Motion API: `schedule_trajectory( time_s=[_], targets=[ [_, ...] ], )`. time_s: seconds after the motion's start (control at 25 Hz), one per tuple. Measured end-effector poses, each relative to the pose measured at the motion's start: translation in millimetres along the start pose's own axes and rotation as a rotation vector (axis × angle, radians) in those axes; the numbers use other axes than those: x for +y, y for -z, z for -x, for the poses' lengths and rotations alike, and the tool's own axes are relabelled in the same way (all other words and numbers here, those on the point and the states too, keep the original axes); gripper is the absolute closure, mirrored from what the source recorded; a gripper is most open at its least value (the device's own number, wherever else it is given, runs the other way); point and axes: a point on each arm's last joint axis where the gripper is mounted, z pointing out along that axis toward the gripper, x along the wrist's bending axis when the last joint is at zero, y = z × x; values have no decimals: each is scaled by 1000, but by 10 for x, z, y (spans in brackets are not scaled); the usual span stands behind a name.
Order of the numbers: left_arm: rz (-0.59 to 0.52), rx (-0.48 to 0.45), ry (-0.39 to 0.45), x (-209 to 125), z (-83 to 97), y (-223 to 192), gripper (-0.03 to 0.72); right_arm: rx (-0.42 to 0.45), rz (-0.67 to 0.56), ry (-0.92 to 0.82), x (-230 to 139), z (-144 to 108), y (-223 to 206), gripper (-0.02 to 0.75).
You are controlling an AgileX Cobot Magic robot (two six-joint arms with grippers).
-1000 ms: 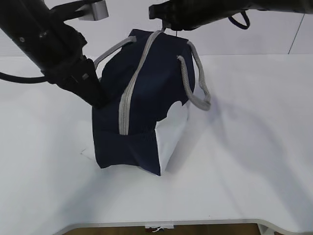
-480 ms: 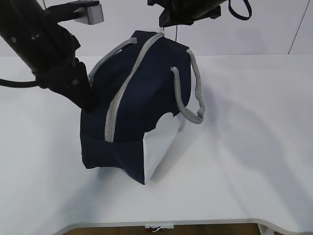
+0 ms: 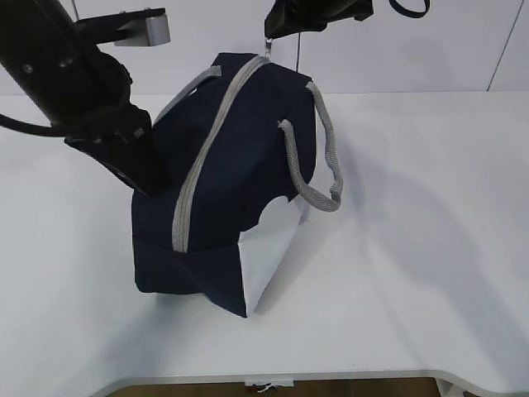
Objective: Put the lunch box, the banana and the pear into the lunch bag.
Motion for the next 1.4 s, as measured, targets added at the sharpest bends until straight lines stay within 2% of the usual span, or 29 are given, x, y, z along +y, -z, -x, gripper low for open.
schedule_trajectory(
  time_s=[0.08, 0.12, 0.2, 0.28, 0.4, 0.56, 0.68, 0.92, 1.2, 1.4],
  targets=[
    [14, 4, 18, -9, 26, 55, 356, 0, 0, 3, 0, 0, 0, 724],
    [26, 7, 19, -17, 46, 99, 320, 0, 0, 3, 0, 0, 0, 724],
    [45, 13, 19, -28, 77, 165, 272, 0, 0, 5, -1, 0, -2, 724],
    [62, 18, 18, -22, 94, 212, 255, -1, -8, 3, -17, 12, -38, 724],
    [126, 41, 13, 57, 105, 296, 248, -4, -24, -2, -55, 41, -127, 724],
    [296, 104, 23, 250, 94, 499, 245, -4, -29, -1, -68, 51, -157, 724],
    [376, 134, 33, 385, 19, 592, 245, -3, -27, -4, -66, 49, -157, 724],
    [418, 143, 77, 610, -235, 466, 244, -2, -25, -6, -64, 48, -157, 724],
    [484, 68, 145, 790, -331, 253, 244, -2, -24, -4, -64, 48, -157, 724],
    [483, 67, 169, 840, -421, 94, 244, 0, -24, -6, -63, 46, -157, 724]
  ],
)
